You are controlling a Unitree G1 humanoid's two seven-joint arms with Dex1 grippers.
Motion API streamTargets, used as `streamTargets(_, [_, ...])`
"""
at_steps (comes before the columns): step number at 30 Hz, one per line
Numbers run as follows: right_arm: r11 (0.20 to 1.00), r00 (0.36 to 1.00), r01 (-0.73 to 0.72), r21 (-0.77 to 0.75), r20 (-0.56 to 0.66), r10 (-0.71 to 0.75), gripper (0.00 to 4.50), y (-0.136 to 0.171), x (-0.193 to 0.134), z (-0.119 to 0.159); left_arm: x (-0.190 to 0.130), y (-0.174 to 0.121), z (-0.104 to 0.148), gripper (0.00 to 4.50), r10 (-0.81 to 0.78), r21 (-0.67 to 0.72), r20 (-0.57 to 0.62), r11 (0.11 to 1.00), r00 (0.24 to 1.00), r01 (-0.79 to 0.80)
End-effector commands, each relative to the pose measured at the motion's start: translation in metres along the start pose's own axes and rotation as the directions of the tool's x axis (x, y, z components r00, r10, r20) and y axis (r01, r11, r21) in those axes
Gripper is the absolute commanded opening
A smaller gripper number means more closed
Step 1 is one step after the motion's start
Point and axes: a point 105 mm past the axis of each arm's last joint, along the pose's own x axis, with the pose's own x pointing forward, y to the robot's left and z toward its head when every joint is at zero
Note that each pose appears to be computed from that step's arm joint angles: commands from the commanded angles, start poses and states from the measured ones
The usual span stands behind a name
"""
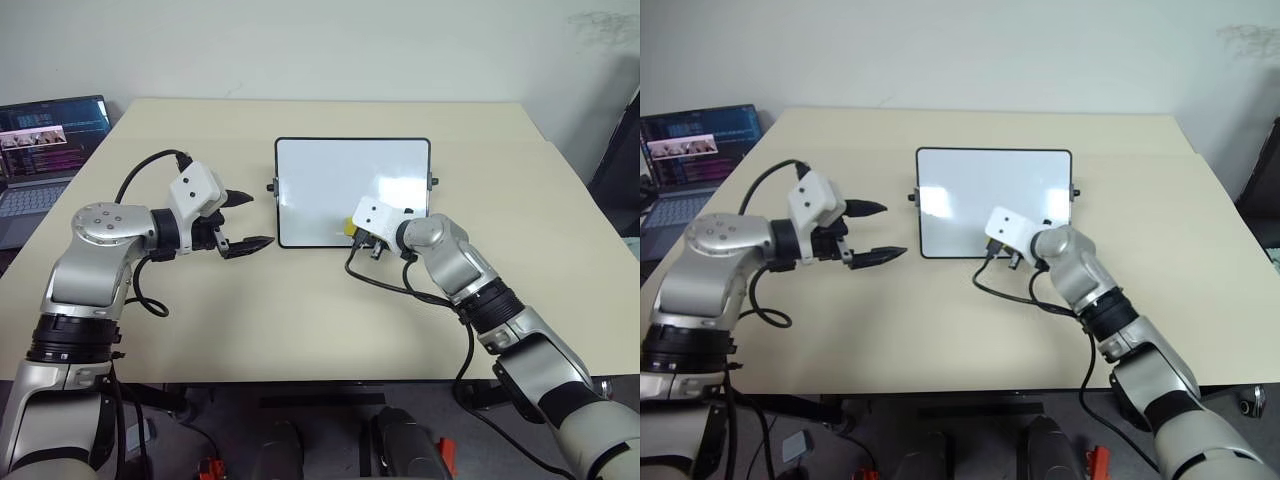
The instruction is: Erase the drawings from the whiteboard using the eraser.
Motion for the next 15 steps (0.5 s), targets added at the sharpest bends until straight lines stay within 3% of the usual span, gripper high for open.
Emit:
streamTargets(1, [1.000, 0.997, 0.015, 0.021, -0.078, -0.013, 0.99, -0.003, 0.002, -0.020, -0.008, 0.006, 0.015, 4.50, 0.029, 0.045, 0.028, 0.999, 0.999, -0.031])
streamTargets(15, [0.946, 0.942, 0.324, -0.003, -0.094, -0.323, 0.98, -0.088, -0.027, -0.025, -0.006, 0.008, 0.016, 4.50, 0.027, 0.049, 0.036, 0.998, 0.999, -0.029])
